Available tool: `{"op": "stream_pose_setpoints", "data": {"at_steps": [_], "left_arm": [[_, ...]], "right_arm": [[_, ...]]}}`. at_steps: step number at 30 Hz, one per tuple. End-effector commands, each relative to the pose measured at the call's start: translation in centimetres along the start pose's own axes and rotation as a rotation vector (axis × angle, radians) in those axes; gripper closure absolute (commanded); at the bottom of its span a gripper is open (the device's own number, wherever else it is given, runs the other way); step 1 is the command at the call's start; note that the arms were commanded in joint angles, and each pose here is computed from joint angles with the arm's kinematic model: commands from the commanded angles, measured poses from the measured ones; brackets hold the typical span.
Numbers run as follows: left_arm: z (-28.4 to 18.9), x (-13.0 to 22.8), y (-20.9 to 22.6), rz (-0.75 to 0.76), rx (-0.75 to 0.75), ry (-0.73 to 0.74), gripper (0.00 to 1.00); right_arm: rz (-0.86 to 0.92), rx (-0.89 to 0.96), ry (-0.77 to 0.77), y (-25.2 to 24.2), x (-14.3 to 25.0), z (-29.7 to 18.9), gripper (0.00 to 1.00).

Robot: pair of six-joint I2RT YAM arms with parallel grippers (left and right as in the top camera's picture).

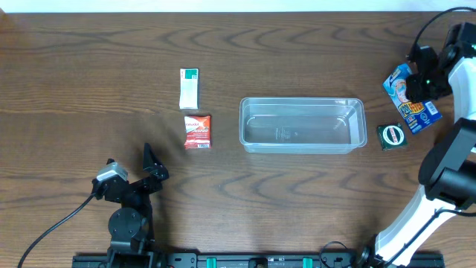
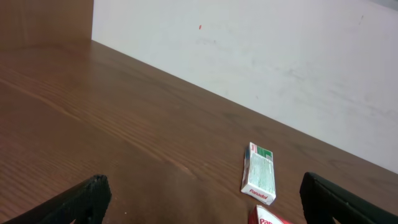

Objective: Pack container
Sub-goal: 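Reach the right gripper to the blue Kool Fever box and grasp it, then lift the blue box and lower it into the clear container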

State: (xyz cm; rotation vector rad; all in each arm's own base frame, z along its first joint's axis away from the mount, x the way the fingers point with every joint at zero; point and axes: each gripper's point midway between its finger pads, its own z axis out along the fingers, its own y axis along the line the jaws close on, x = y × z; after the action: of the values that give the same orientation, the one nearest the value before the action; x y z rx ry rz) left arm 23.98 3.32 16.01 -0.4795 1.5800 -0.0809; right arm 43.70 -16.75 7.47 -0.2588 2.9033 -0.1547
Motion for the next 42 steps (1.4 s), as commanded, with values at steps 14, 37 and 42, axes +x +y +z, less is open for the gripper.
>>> {"op": "stream_pose_setpoints", "data": {"at_steps": [14,37,42], "left_arm": [[0.1,1.5,0.8,0.033,-0.029,0.038,0.02],[0.1,1.5,0.8,0.033,-0.029,0.038,0.02],[0.1,1.5,0.8,0.033,-0.029,0.038,0.02]], "right_arm": [[0.022,0.025,-0.042,-0.9,-1.0,-1.3,0.87],[-0.458,-0.012,-0.567,13.9,-6.9,-26.6,0.95],[-0.755,-0.101,-0.550,22.5,-4.6,-28.2,0.93]]}}
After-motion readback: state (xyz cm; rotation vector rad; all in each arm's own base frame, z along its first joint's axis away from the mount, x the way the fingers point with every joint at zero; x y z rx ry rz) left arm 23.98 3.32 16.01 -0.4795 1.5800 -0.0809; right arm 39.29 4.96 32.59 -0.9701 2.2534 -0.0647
